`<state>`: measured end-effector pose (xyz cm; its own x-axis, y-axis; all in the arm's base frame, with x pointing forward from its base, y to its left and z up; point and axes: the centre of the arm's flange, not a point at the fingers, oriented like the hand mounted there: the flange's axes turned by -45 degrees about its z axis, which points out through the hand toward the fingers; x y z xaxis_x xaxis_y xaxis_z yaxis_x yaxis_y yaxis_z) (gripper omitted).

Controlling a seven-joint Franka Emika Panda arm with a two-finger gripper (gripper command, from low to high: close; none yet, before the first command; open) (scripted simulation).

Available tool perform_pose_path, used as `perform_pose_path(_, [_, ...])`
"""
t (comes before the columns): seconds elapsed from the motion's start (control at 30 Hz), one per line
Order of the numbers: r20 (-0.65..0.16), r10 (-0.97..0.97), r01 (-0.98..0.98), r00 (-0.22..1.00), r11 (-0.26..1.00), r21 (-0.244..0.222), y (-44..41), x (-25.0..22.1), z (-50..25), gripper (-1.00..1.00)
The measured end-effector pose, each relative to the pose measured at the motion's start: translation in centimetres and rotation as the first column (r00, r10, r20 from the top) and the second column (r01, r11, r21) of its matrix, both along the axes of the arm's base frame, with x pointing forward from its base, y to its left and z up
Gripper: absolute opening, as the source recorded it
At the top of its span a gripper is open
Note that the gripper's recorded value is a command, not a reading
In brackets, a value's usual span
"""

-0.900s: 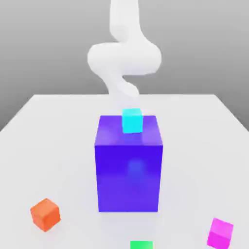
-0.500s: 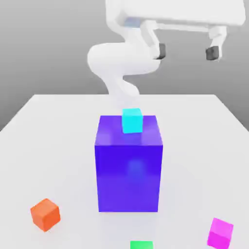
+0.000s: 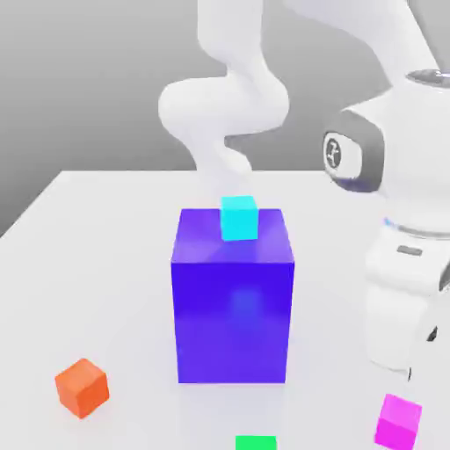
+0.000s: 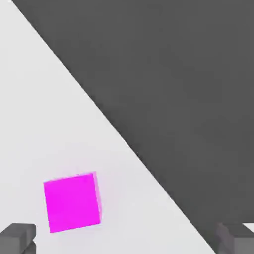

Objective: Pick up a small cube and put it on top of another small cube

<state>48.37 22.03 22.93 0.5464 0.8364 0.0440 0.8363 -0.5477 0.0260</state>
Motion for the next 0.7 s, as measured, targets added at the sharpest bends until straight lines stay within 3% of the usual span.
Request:
perform_pose_path(0.17, [-0.044,0.066,-0.067,0.997,0.998,-0.022,1.1,-1.1,-7.8,0.00])
perform_pose_path(0.2, [-0.045,0.067,-0.068,0.997,0.997,-0.022,1.1,-1.2,-9.3,-1.00])
perform_pose_path(0.43, [-0.046,0.068,-0.069,0.997,0.997,-0.023,1.1,-1.2,-9.6,-1.00])
perform_pose_path(0.57, [-0.047,0.068,-0.069,0.997,0.997,-0.023,1.1,-1.2,-5.0,-1.00])
perform_pose_path(0.7, [-0.046,-0.106,0.105,0.993,0.994,-0.031,-6.5,2.2,-1.8,-1.00])
